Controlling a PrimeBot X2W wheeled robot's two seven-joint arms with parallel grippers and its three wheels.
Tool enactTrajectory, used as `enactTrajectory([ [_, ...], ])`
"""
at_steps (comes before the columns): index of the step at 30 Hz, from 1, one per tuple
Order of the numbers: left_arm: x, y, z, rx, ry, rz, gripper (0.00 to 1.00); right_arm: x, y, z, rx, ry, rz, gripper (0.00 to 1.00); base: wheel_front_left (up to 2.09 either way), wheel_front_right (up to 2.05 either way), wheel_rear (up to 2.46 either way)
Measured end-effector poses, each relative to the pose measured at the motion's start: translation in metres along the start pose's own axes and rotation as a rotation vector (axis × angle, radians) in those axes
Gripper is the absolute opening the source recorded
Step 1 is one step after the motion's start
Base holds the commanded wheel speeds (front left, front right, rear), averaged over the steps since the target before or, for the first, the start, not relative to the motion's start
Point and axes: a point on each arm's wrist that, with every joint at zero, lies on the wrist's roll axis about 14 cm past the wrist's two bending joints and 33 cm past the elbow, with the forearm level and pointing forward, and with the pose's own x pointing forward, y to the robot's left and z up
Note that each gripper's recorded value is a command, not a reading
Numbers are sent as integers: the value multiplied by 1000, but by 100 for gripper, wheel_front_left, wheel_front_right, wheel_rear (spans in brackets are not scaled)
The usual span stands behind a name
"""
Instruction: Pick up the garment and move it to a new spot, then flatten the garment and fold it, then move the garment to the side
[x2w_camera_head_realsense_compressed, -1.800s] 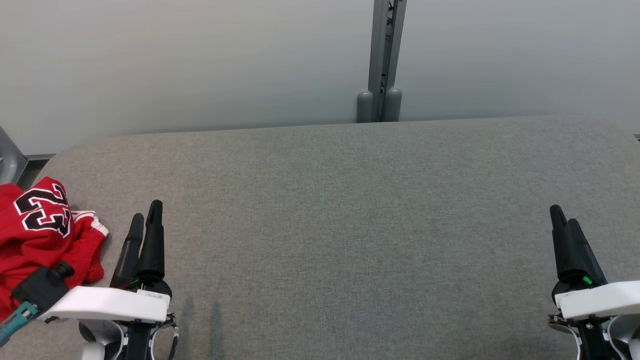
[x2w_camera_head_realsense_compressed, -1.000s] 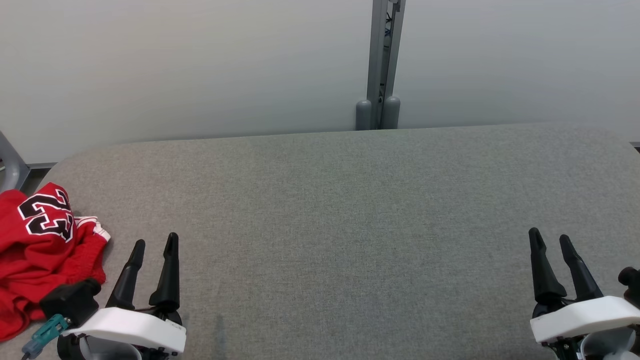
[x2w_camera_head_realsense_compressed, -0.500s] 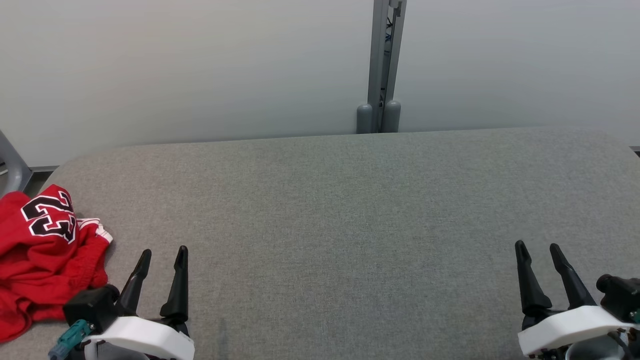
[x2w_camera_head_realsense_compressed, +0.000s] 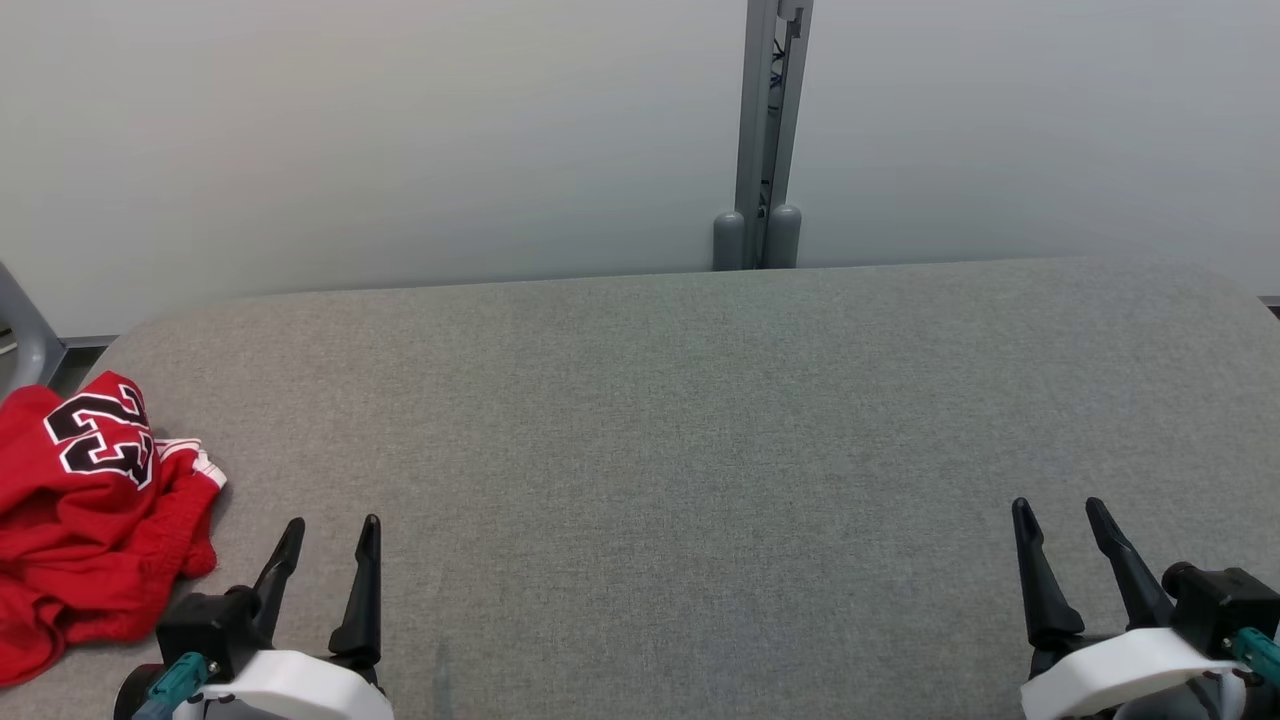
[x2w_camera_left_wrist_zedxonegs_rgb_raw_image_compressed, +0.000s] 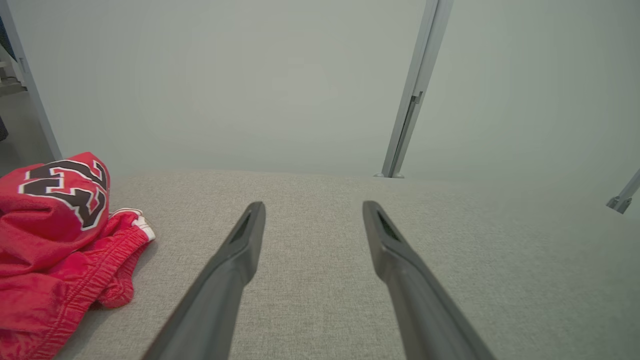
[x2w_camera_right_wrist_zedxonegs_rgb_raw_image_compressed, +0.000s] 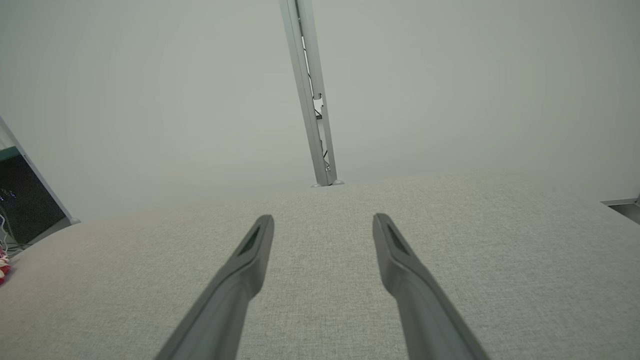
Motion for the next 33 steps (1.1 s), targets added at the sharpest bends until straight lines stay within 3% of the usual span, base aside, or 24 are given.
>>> enactTrajectory([
  [33, -4, 1, -5, 176, -18, -13, 100, -7, 6, -1, -108, -32, 19, 100, 0, 0, 0],
])
